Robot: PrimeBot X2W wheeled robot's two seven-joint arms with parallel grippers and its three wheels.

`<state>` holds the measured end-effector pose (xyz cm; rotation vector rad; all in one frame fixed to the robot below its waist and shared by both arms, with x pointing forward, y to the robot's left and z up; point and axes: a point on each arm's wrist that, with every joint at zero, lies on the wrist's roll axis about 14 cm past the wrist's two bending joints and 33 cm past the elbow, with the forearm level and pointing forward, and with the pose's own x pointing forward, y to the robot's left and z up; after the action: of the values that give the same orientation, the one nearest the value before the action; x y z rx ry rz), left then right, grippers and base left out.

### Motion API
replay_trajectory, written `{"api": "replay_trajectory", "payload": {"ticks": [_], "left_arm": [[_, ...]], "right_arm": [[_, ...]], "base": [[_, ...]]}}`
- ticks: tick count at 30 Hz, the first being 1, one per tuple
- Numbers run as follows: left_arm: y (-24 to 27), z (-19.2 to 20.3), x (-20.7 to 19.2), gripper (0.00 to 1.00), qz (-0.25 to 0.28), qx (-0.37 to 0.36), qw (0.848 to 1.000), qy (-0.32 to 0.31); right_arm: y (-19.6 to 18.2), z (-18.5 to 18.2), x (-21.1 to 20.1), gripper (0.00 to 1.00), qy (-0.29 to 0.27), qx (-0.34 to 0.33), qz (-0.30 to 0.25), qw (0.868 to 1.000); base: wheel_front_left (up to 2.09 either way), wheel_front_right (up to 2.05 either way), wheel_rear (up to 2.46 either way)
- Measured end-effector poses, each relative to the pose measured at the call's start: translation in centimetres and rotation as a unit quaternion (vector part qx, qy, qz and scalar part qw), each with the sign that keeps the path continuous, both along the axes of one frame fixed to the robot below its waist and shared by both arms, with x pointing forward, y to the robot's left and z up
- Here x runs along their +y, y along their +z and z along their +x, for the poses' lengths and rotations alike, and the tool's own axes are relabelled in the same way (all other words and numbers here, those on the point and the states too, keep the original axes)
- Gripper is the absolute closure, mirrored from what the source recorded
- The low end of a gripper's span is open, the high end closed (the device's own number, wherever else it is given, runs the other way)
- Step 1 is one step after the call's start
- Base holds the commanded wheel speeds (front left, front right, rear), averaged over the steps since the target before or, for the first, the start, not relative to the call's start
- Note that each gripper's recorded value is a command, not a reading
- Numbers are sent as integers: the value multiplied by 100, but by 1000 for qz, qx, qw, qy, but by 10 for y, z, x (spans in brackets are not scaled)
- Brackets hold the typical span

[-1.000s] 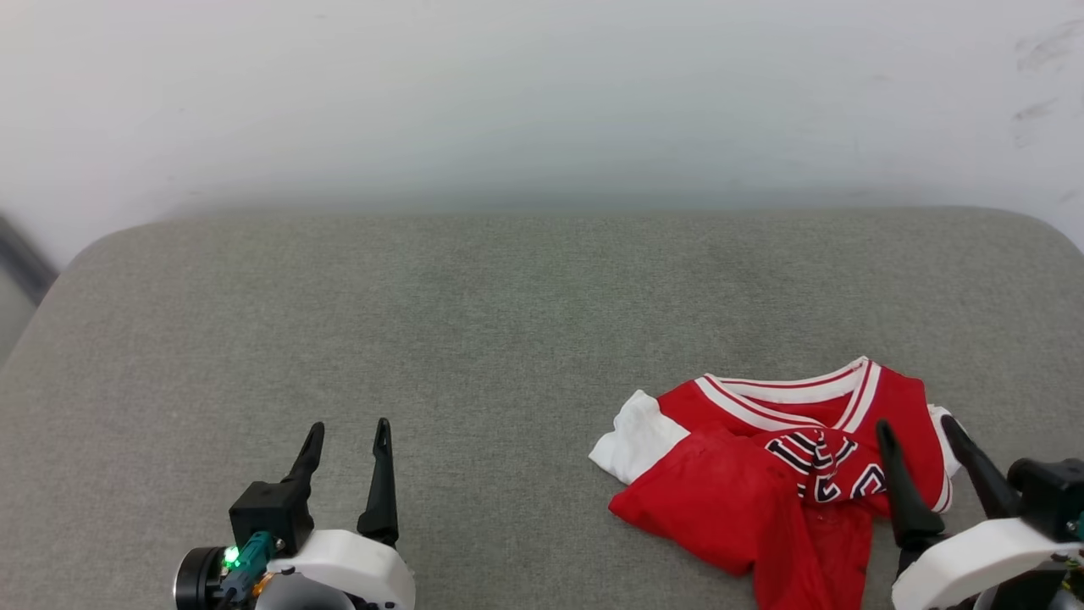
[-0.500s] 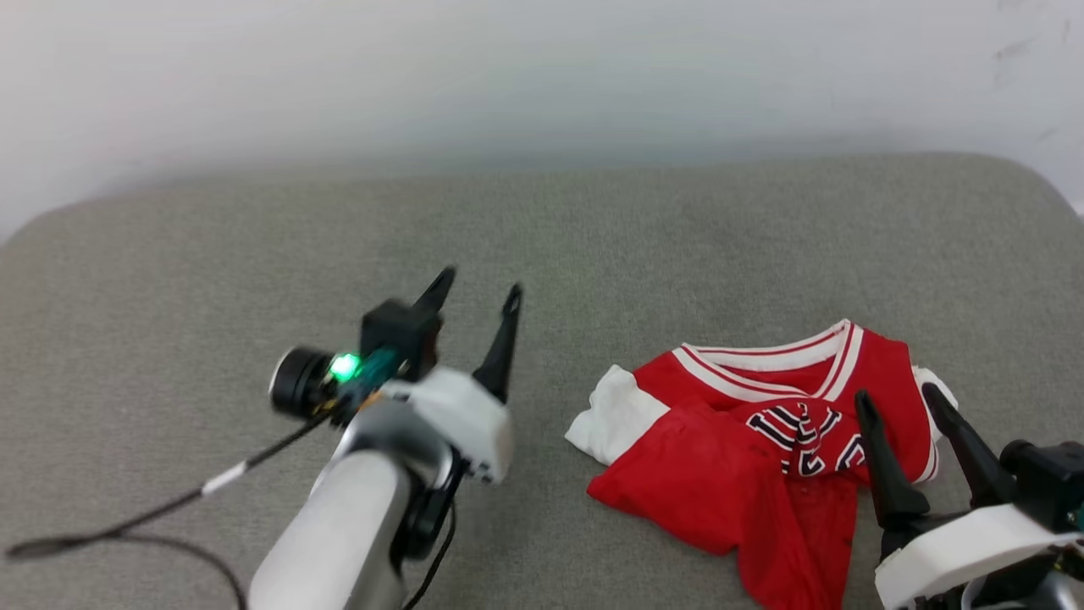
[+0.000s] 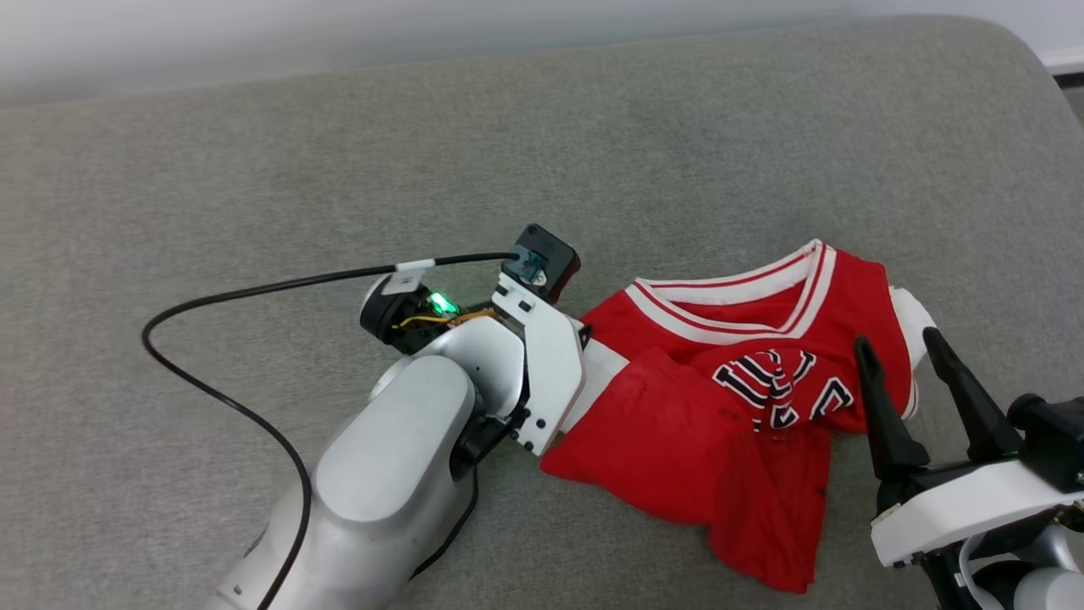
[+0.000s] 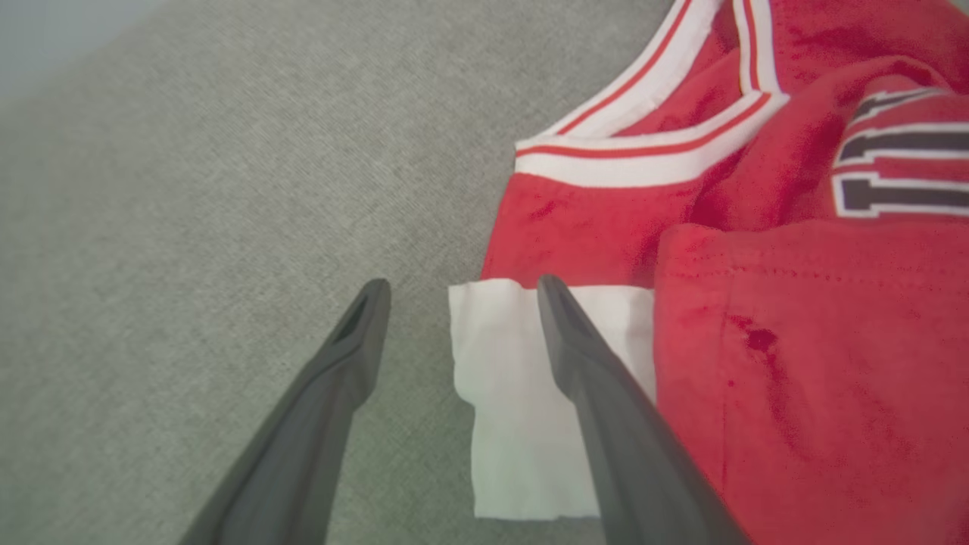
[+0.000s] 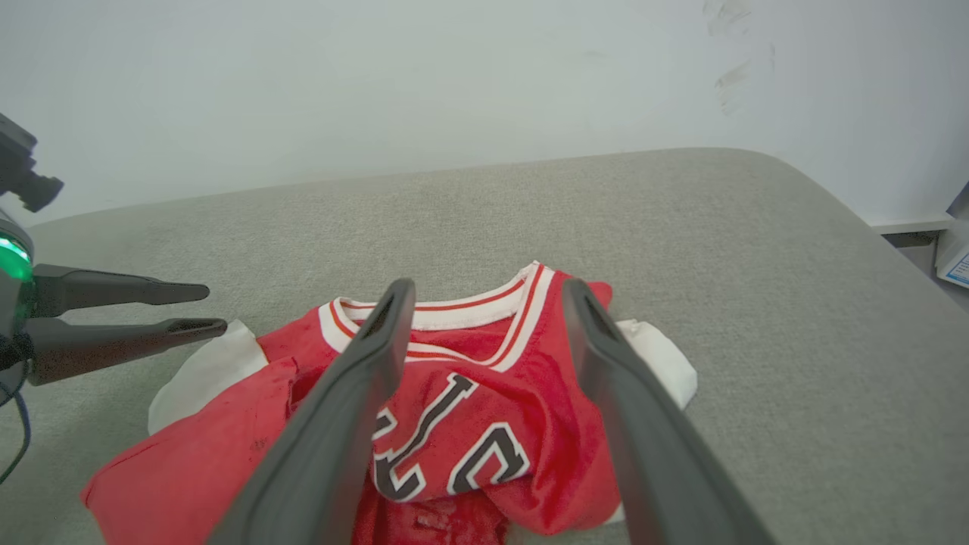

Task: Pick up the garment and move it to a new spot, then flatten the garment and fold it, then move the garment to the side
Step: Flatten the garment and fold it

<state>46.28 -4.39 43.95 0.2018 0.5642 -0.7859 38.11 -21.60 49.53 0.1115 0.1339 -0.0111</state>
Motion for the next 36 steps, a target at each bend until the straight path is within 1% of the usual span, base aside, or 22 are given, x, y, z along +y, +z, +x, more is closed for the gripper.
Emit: {"api": "replay_trajectory", "payload": {"ticks": [4, 6, 7, 8, 9, 13, 17, 20, 23, 27, 30, 32, 33, 34, 35, 36], "left_arm": [[-39, -16, -3, 0, 59, 70, 995, -33], [-51, -22, -4, 0, 75, 93, 992, -44], [-52, -20, -4, 17, 82, 94, 991, -47], [-52, -19, -5, 56, 84, 95, 991, -49], [-52, -18, -6, 100, 84, 94, 991, -50], [-46, -15, -9, 100, 69, 76, 993, -53], [-12, 8, -5, 100, 29, 8, 999, -33], [16, 21, 11, 100, 12, -46, 999, -10], [34, 25, 38, 100, 2, -79, 997, 21], [25, 3, 84, 100, 7, -71, 995, 74], [0, -31, 116, 100, 3, -26, 992, 126], [-21, -58, 135, 100, 0, 16, 987, 163], [-30, -71, 142, 95, -2, 34, 983, 181], [-38, -82, 147, 56, -8, 49, 979, 195], [-43, -91, 150, 0, -20, 64, 975, 213], [-48, -98, 152, 0, -25, 72, 972, 223]], "right_arm": [[-10, -2, -5, 0, -10, 14, 2, 1000], [-13, -2, -7, 0, -13, 17, 4, 1000], [-13, -1, -8, 0, -14, 16, 5, 1000], [-13, -1, -8, 0, -15, 15, 6, 1000], [-13, -2, -9, 0, -17, 16, 7, 1000], [-14, -3, -11, 0, -22, 16, 9, 1000], [-12, -3, -14, 0, -25, 14, 9, 1000], [-11, -3, -11, 0, -20, 16, 10, 1000], [-7, -1, -4, 0, -9, 11, 10, 1000], [-1, 2, 7, 0, 9, 6, 10, 1000], [4, 2, 13, 0, 19, 2, 9, 1000], [6, 2, 18, 0, 26, 1, 11, 1000], [9, 3, 21, 0, 31, -3, 12, 999], [11, 3, 24, 0, 35, -6, 12, 999], [13, 3, 27, 0, 38, -7, 11, 999], [14, 3, 29, 0, 42, -8, 10, 999]], "base": [[0, 0, 0], [0, 0, 0], [0, 0, 0], [0, 0, 0], [0, 0, 0], [0, 0, 0], [0, 0, 0], [0, 0, 0], [0, 0, 0], [0, 0, 0], [0, 0, 0], [0, 0, 0], [0, 0, 0], [0, 0, 0], [0, 0, 0], [0, 0, 0]]}}
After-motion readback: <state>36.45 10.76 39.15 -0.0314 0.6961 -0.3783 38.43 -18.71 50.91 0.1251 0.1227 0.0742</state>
